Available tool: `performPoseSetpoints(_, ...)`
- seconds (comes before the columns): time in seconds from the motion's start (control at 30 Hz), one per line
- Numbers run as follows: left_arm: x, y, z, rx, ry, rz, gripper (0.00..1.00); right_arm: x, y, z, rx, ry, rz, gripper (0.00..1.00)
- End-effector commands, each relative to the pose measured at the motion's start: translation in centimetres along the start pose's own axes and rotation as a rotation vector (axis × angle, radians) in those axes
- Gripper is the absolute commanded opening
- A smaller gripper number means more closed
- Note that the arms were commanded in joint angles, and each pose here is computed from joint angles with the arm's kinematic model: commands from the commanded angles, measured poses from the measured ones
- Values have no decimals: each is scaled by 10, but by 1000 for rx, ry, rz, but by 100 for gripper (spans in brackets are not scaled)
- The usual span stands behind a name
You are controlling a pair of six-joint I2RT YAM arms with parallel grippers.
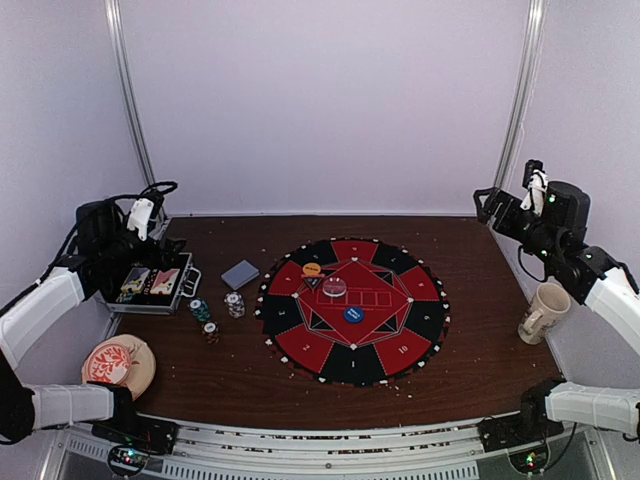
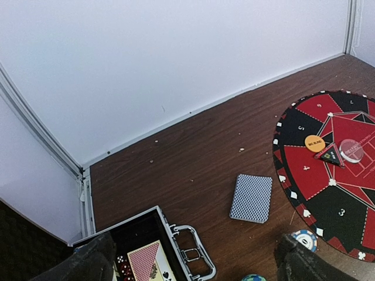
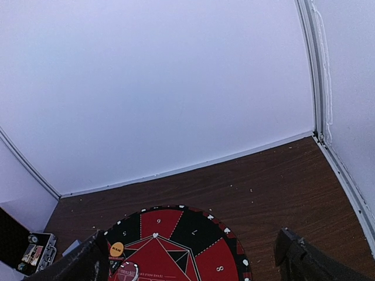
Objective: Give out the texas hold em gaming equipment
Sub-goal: Pick up the dealer button from the poker table mat.
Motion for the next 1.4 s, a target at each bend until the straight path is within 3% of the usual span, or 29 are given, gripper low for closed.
performPoseSetpoints(0.0,0,1,-17,-29,-92,-11,98,6,-1,-8,-65,-61,-24,100)
performPoseSetpoints(0.43,1,2,-27,-35,-140,-36,98,43,1,-28,-118,-226,-128,100)
performPoseSetpoints(0.53,2,3,-30,-55,-129,-38,98,29,5,-21,-104,-145,-150,100)
performPoseSetpoints(0.63,6,1,-33,-97,-124,-28,98,1,14,1,-70,13,-155,100)
performPoseSetpoints(0.8,12,-6,-31,-188,-87,57,98,-27,51,45,78,232,-127,100)
performPoseSetpoints(1.03,4,-17,-11,-230,79,237,98,-31,76,86,222,288,8,100)
performPoseSetpoints(1.37,-14,-19,22,-230,207,297,98,-36,93,114,290,343,36,100)
Point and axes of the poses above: each gripper's point midway between its finger pads, its own x axis back along the fingers, its own y axis along the line the jaws close on, z = x × y, the point moved 10 cm from there along x, back along the fingers, and after that the axes turned 7 degrees about x, right-handed, at the moved point
